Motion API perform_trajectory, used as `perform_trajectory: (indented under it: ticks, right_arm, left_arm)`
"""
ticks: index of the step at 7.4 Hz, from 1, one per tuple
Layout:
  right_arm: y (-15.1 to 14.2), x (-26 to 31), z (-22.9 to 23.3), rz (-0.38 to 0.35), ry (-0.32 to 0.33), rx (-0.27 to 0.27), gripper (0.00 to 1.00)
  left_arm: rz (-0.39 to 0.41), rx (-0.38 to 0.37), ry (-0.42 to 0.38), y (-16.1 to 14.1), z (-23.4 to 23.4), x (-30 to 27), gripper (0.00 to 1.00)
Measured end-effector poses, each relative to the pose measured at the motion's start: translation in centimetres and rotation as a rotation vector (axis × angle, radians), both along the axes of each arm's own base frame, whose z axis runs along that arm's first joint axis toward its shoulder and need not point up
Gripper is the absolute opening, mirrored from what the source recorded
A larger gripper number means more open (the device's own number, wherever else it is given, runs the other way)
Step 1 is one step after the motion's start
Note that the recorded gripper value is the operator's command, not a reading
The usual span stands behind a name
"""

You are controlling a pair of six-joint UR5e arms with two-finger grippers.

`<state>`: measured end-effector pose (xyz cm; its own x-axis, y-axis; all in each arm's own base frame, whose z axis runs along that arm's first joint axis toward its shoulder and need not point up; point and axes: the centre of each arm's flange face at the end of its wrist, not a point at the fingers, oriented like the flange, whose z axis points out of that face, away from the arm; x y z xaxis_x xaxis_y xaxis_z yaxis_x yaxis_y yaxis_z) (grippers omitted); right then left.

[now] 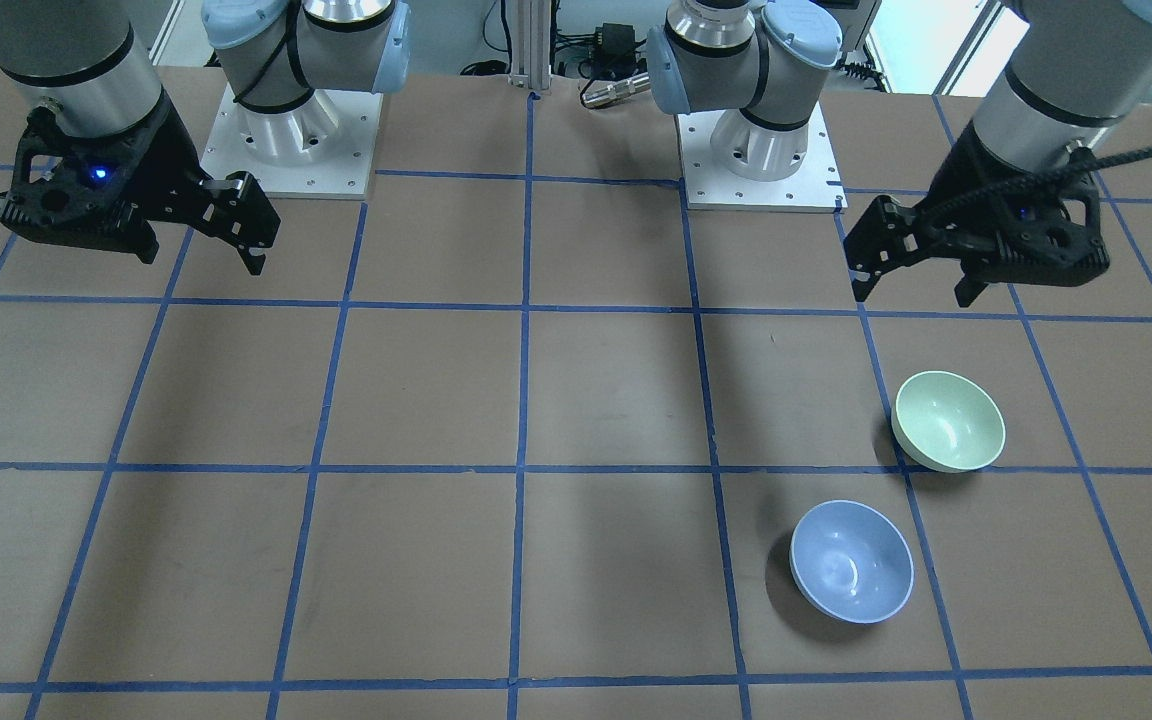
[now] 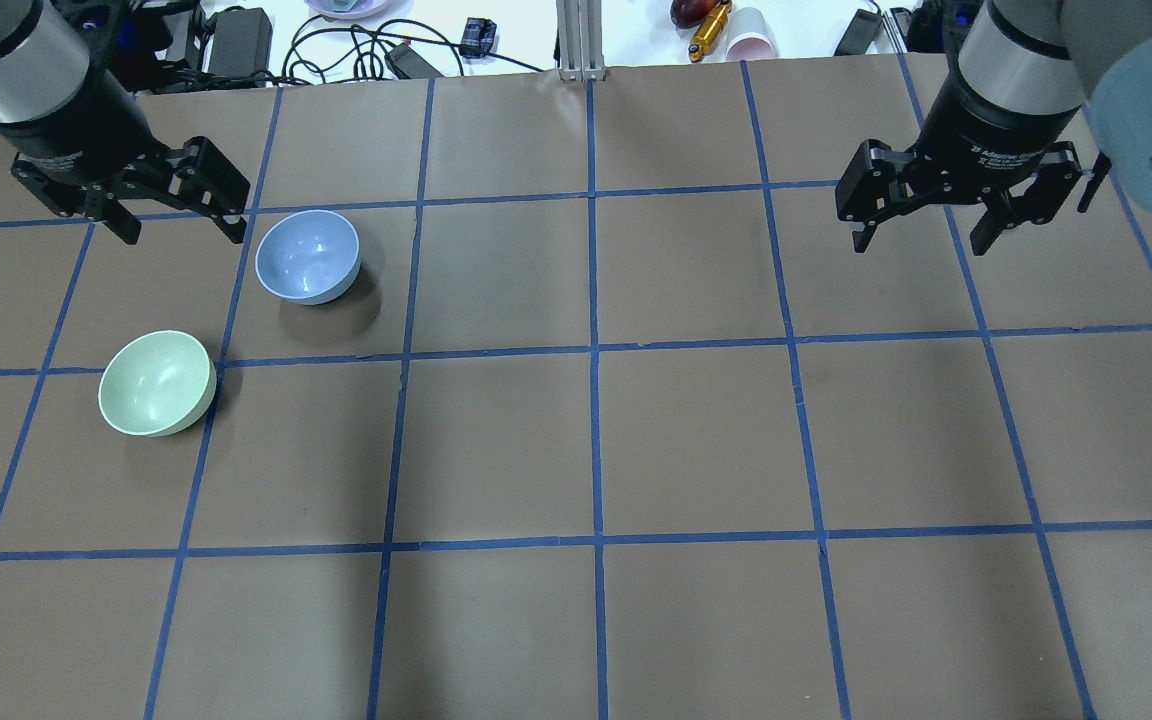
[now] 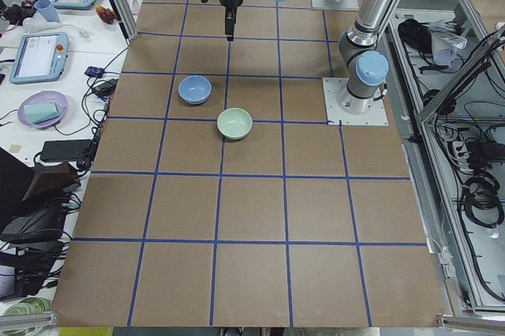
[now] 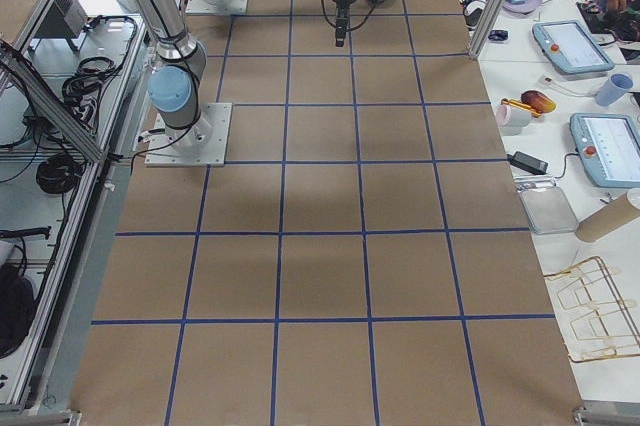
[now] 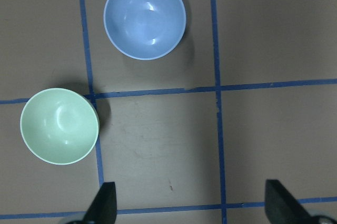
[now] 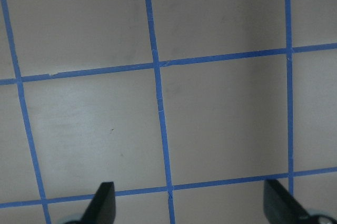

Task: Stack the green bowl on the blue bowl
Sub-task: 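Move the left gripper toward the pale green bowl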

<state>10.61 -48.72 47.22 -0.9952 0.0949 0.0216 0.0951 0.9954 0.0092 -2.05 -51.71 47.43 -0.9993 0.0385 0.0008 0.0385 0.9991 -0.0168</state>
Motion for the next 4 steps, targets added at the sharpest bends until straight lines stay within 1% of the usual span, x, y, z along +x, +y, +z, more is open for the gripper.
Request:
perform_trajectory:
  ticks: [2,4]
  right_arm:
    - [0.0,0.0,0.0,0.0,0.0,0.0,1.0]
    - [0.0,0.0,0.0,0.0,0.0,0.0,1.0]
  left_arm:
    - [0.015,0.047,0.014,-1.1,-3.8,5.5,1.0]
    - [0.027,0.053,0.02,-1.8,-7.7,9.2,1.0]
